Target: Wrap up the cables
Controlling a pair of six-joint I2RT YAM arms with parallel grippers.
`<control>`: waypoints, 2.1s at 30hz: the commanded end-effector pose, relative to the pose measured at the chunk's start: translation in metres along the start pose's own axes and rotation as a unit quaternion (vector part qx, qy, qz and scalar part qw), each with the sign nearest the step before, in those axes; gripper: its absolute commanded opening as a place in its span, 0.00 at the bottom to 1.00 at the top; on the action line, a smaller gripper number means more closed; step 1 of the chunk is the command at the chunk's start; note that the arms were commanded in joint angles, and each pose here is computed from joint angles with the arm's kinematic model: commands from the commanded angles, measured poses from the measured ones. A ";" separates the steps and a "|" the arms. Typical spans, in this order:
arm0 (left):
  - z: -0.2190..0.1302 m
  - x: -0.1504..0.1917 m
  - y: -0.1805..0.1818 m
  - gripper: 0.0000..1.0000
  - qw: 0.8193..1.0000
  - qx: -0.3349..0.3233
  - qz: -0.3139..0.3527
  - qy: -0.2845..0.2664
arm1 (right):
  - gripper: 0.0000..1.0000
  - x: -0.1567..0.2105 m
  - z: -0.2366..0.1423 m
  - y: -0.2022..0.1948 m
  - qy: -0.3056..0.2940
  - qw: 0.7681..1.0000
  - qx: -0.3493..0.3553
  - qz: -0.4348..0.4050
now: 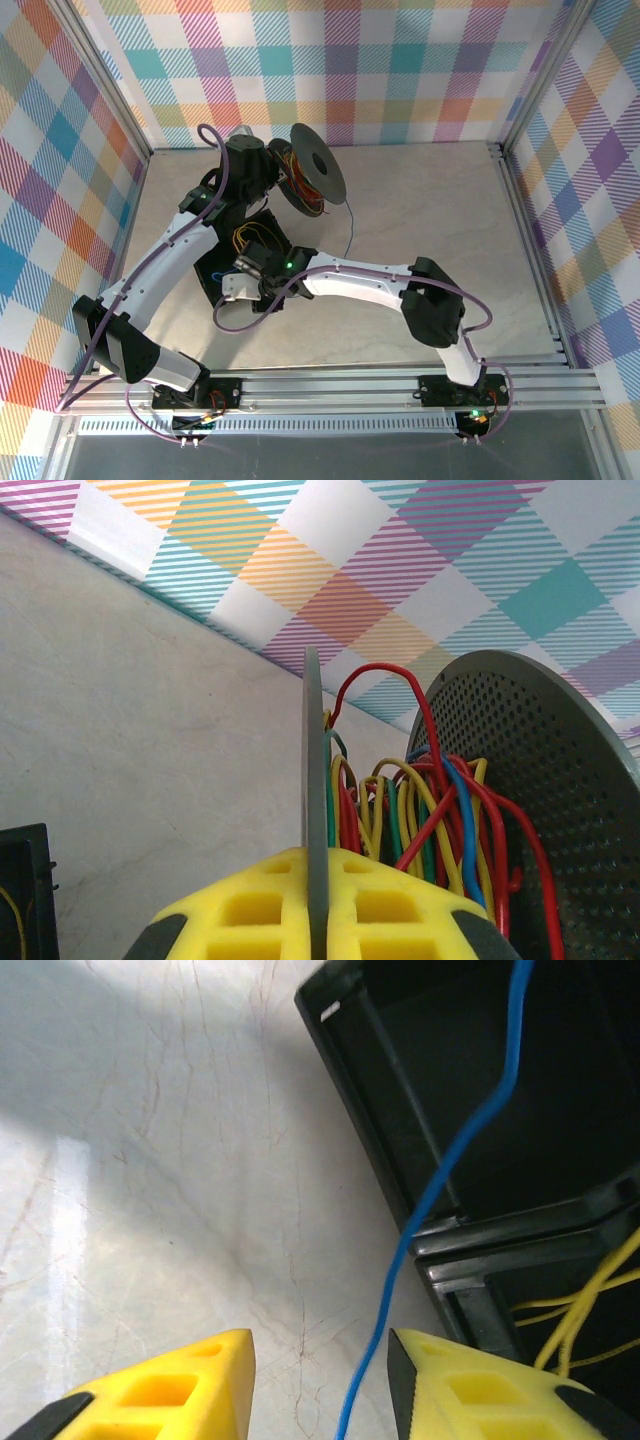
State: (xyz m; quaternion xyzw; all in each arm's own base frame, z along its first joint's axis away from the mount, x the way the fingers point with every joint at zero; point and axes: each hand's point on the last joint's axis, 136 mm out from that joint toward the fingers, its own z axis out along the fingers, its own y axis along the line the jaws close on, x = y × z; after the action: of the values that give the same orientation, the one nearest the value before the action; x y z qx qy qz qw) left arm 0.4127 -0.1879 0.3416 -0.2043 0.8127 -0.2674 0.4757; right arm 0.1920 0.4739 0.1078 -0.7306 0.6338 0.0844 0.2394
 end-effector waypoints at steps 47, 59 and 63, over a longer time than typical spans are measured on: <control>0.005 -0.009 -0.040 0.00 0.995 0.093 0.021 0.025 | 0.00 -0.078 -0.342 0.005 -0.595 0.797 -0.019 0.104; 0.013 0.035 -0.054 0.00 0.992 0.087 0.091 0.028 | 0.00 -0.022 -0.440 -0.131 -0.730 0.552 -0.004 0.403; 0.015 0.052 -0.058 0.00 0.989 0.081 0.117 0.029 | 0.00 0.019 -0.435 -0.188 -0.727 0.443 -0.017 0.524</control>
State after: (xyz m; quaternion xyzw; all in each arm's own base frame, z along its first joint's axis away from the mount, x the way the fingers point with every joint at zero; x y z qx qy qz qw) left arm 0.3971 -0.2553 0.2987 -0.0655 0.8635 -0.2550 0.4302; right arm 0.2724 0.3002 0.4972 -0.0726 0.5288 0.6317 0.5622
